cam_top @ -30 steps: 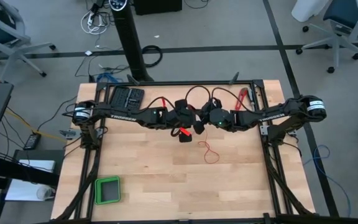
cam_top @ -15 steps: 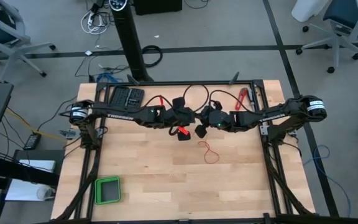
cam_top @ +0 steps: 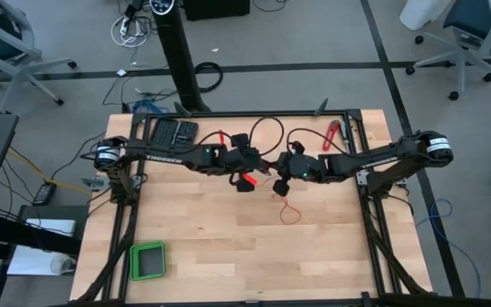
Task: Coil cords
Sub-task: Coil the red wire onto the black spool
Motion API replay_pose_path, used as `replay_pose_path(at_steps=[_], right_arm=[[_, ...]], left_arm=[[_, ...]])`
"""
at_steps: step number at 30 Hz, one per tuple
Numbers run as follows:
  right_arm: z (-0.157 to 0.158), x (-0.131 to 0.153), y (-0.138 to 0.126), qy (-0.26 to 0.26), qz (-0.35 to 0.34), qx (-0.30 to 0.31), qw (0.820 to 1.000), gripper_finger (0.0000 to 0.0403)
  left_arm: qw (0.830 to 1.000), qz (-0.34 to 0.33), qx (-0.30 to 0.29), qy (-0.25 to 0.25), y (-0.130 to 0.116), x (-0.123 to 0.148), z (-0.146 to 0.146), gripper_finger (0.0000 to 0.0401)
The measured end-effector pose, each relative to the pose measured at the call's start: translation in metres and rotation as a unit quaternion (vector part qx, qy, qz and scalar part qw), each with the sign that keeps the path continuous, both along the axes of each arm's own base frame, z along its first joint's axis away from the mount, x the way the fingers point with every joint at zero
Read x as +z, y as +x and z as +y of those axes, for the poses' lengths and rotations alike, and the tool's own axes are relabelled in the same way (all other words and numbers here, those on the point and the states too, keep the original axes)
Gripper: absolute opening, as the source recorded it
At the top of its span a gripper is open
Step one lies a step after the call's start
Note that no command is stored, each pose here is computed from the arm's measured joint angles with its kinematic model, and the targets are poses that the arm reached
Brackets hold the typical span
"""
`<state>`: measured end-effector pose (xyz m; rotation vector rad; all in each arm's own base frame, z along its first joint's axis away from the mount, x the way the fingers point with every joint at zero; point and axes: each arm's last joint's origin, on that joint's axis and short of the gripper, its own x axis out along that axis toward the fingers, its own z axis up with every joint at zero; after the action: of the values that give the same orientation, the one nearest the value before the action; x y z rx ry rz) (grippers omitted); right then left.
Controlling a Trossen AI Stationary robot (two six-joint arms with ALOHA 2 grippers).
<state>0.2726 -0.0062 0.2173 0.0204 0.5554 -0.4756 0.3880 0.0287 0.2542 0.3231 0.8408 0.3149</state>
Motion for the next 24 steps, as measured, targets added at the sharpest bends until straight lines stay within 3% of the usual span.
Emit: replay_pose_path(at_steps=[6,18,24], right_arm=[[0.0,0.017,-0.018,0.002,-0.001,0.007,1.0,0.0001],[0.0,0.033,-0.041,0.013,0.006,0.015,1.0,0.0001],[0.0,0.033,-0.042,0.016,0.007,0.019,1.0,0.0001]], left_arm=[[0.999,-0.008,-0.021,-0.031,0.001,0.0,-0.002,0.0022],[0.998,0.002,-0.012,-0.054,-0.001,-0.003,-0.003,0.0152],[0.998,0.015,-0.01,-0.052,-0.004,-0.01,-0.003,0.0166]])
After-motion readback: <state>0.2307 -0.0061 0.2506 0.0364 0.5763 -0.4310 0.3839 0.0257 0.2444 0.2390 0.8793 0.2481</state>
